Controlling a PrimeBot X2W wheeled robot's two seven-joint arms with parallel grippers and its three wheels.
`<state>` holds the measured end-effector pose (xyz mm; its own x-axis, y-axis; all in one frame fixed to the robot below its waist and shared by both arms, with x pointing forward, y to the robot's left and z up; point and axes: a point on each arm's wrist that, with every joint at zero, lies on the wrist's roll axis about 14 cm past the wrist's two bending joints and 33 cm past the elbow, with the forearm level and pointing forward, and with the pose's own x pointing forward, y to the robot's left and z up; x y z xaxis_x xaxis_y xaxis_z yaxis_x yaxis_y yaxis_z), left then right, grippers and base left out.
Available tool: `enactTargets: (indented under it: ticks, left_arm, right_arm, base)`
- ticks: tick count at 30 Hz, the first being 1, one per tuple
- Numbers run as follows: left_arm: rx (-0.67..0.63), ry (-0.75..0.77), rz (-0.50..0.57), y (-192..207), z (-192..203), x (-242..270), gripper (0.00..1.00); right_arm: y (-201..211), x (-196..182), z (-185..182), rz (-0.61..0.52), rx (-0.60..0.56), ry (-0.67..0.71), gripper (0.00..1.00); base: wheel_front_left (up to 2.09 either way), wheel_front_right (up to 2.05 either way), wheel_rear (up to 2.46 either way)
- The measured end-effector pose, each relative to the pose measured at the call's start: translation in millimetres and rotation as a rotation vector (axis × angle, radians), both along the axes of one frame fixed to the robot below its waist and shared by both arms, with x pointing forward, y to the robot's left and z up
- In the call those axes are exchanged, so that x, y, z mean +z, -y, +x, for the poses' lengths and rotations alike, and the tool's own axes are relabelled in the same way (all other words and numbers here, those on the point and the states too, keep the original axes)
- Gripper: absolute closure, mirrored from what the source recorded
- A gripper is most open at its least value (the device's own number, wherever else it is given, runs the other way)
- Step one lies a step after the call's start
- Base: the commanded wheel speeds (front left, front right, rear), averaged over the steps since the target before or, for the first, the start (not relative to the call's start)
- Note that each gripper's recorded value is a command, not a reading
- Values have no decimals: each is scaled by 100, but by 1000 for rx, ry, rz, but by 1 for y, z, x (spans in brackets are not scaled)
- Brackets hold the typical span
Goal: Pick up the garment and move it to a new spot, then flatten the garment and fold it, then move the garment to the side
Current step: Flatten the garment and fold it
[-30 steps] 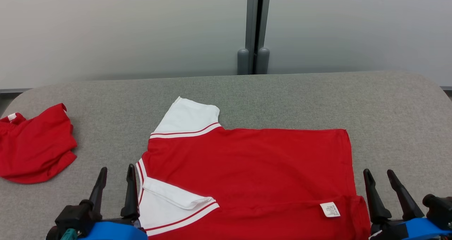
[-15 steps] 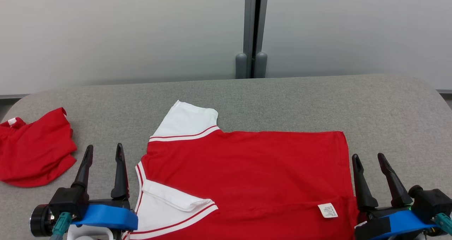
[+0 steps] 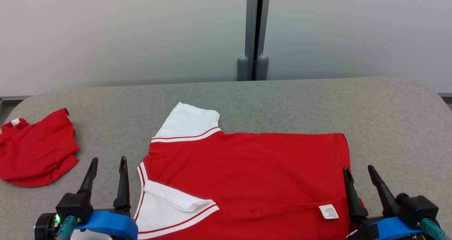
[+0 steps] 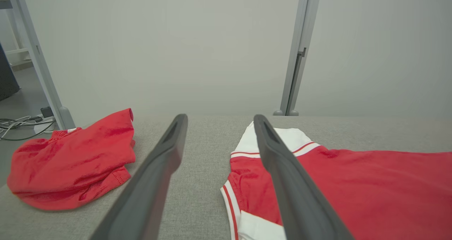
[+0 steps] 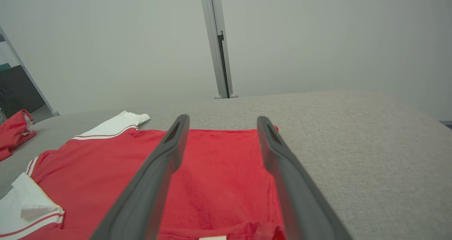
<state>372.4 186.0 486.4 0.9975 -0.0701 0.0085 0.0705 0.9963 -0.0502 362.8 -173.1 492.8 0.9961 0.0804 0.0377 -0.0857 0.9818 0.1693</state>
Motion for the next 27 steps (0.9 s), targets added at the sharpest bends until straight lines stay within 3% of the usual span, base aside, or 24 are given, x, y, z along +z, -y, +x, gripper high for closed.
enactTargets:
  ticks: [16,27]
  left_arm:
    - [8,-12,-5,-2,9,-3,0]
    - [-121,98,1,29,114,50,0]
  right_arm:
    - [5,-8,3,-8,-11,-38,0]
    - [44,16,64,-134,-43,-45,0]
  base:
    - [0,0,0]
    - [0,0,0]
